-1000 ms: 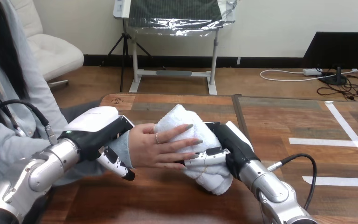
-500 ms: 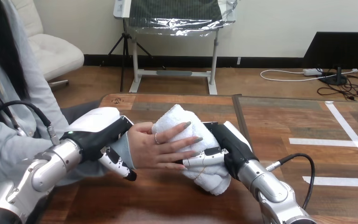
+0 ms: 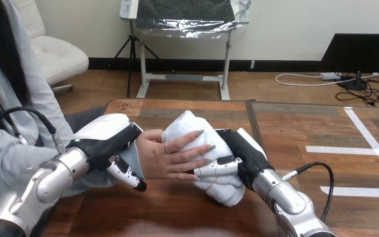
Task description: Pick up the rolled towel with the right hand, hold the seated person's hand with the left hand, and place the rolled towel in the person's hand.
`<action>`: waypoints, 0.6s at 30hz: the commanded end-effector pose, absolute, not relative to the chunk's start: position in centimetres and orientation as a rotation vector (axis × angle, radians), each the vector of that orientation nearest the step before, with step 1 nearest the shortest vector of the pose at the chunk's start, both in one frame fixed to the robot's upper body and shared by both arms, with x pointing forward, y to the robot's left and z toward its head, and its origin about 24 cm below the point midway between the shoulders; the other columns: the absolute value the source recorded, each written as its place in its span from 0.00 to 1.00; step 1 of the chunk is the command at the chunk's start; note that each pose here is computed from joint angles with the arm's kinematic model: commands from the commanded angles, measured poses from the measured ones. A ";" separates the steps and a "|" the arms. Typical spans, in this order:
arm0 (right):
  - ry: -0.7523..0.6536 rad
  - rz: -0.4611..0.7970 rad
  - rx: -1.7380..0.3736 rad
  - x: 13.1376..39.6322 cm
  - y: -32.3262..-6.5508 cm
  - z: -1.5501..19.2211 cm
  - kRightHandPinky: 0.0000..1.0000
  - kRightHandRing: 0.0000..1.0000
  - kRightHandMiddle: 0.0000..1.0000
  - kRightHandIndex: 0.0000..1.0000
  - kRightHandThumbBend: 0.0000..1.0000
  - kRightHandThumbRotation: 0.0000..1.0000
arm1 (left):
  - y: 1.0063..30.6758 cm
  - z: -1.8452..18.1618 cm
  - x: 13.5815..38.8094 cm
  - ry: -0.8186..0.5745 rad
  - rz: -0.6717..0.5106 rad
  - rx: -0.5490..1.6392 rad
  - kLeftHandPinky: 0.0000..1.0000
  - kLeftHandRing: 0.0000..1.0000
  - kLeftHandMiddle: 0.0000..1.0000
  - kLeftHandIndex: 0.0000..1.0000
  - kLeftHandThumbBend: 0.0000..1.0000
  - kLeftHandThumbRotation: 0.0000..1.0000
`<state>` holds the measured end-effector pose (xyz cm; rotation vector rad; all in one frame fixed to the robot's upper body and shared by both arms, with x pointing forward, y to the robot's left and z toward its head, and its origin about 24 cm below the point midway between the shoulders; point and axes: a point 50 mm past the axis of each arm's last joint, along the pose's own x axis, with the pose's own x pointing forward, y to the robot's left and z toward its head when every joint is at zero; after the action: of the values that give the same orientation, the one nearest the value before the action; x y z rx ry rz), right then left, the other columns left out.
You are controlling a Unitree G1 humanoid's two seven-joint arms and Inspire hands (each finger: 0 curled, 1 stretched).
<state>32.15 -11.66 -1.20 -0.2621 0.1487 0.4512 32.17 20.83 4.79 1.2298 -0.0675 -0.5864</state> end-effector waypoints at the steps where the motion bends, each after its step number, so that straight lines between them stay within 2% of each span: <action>1: -0.008 0.580 -0.294 33.2 -8.3 1.8 0.29 0.33 0.41 0.45 0.79 0.00 | 15.2 13.2 35.3 -0.483 -0.563 1.190 0.23 0.29 0.36 0.38 0.84 0.00; 18: -0.008 0.583 -0.276 33.2 -8.4 1.7 0.29 0.34 0.42 0.45 0.80 0.00 | 15.4 13.1 35.1 -0.476 -0.562 1.188 0.24 0.30 0.37 0.38 0.83 0.00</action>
<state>32.14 -11.86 -1.21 -0.2656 0.1516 0.4585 32.52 20.40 5.26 1.2277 -0.0906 -0.5881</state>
